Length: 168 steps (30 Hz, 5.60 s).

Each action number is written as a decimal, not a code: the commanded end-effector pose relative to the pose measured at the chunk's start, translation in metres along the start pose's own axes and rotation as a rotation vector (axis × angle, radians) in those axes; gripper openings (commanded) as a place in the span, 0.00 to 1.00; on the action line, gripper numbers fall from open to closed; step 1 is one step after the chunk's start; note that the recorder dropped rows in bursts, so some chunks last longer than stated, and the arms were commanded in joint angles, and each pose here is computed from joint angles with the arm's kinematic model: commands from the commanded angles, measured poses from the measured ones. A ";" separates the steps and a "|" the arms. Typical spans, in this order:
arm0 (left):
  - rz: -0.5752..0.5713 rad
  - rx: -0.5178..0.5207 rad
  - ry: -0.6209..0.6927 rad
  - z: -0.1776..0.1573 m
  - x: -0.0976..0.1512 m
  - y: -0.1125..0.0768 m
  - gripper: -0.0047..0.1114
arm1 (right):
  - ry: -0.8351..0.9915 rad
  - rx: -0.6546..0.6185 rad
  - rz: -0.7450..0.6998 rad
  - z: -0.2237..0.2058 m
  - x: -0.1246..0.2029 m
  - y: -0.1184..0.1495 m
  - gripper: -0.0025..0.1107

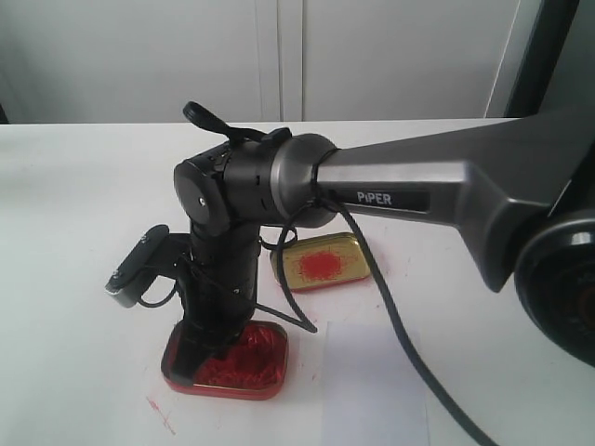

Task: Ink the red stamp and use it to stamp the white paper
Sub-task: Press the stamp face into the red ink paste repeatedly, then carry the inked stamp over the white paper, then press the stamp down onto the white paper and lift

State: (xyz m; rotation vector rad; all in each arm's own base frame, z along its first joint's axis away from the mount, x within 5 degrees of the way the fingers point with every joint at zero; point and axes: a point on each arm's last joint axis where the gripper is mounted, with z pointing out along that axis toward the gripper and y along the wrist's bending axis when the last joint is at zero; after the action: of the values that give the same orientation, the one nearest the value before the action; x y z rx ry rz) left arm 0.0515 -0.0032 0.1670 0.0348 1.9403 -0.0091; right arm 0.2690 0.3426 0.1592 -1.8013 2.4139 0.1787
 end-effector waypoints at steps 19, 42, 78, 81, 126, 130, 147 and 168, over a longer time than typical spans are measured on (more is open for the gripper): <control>-0.001 0.007 -0.001 0.000 0.001 0.000 0.04 | -0.193 -0.042 0.167 -0.048 0.003 -0.016 0.02; -0.001 0.007 -0.001 0.000 0.001 0.000 0.04 | -0.195 -0.184 0.277 -0.024 0.012 -0.038 0.02; -0.001 0.007 -0.001 0.000 0.001 0.000 0.04 | -0.223 -0.230 0.324 -0.039 0.011 -0.033 0.02; -0.001 0.007 -0.001 0.000 0.001 0.000 0.04 | -0.194 -0.195 0.354 -0.052 0.018 -0.031 0.02; -0.001 0.007 -0.001 0.000 0.001 0.000 0.04 | -0.039 0.122 0.390 -0.039 0.155 -0.011 0.02; -0.001 0.007 -0.001 0.000 0.001 0.000 0.04 | -0.024 0.148 0.420 -0.038 0.157 -0.012 0.02; -0.001 0.007 -0.001 0.000 0.001 0.000 0.04 | 0.005 0.130 0.474 -0.014 0.153 -0.010 0.02; -0.001 0.007 -0.001 0.000 0.001 0.000 0.04 | 0.256 0.041 0.486 0.029 0.169 -0.005 0.02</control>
State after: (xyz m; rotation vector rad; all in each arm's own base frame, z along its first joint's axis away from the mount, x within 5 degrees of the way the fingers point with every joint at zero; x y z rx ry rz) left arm 0.0515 -0.0032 0.1670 0.0348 1.9403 -0.0091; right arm 0.2386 0.1961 0.1401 -1.1859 2.8268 0.0249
